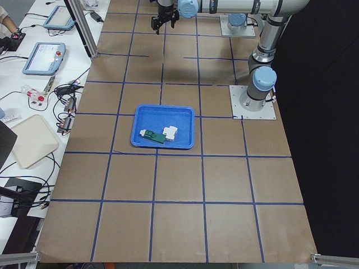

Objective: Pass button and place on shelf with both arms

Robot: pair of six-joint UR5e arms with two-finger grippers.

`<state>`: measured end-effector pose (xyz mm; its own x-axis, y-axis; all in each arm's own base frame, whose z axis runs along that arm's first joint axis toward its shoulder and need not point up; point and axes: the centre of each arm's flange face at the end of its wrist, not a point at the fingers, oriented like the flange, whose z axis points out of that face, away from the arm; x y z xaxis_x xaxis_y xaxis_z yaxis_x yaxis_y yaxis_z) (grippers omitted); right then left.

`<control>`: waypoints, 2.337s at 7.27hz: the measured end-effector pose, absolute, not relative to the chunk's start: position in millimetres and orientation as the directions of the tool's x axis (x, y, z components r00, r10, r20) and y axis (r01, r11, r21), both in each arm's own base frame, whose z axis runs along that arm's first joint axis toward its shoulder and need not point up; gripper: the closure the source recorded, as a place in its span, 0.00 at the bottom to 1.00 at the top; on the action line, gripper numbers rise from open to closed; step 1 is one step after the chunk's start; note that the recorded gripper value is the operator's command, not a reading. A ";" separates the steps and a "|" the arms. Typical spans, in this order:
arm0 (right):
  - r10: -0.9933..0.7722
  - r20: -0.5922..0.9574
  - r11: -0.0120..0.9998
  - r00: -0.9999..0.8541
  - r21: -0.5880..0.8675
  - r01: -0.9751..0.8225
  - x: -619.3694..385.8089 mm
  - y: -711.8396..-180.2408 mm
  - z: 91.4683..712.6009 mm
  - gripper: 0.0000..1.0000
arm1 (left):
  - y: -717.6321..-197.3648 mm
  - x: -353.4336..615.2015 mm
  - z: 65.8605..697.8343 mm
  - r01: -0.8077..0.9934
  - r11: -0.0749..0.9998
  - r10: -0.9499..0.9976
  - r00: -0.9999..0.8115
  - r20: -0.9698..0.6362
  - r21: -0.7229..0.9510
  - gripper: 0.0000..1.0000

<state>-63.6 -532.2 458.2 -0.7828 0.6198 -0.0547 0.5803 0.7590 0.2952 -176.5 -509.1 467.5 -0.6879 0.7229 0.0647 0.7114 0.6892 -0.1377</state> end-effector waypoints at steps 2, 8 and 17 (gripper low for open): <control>0.409 0.004 0.881 -0.913 0.259 0.396 -141.3 -515.1 466.2 1.00 | -490.7 -160.0 463.3 0.457 0.887 0.461 -0.884 0.075 -0.066 0.00; 0.244 -0.008 0.956 -0.970 0.172 0.239 -267.9 -532.1 421.8 1.00 | -474.1 -134.9 466.2 0.042 0.998 0.042 -0.999 0.001 -0.048 0.00; 0.238 -0.017 0.958 -0.971 0.168 0.232 -283.0 -558.8 400.4 0.73 | -468.5 -112.9 467.7 -0.010 0.999 -0.011 -1.000 0.002 0.036 0.00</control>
<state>-283.0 -558.8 400.4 -0.9710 0.2385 -0.0175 0.2323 0.9580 0.1680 -112.9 -468.5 467.7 -0.9999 -0.0105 0.0023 -0.0104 0.9993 0.0364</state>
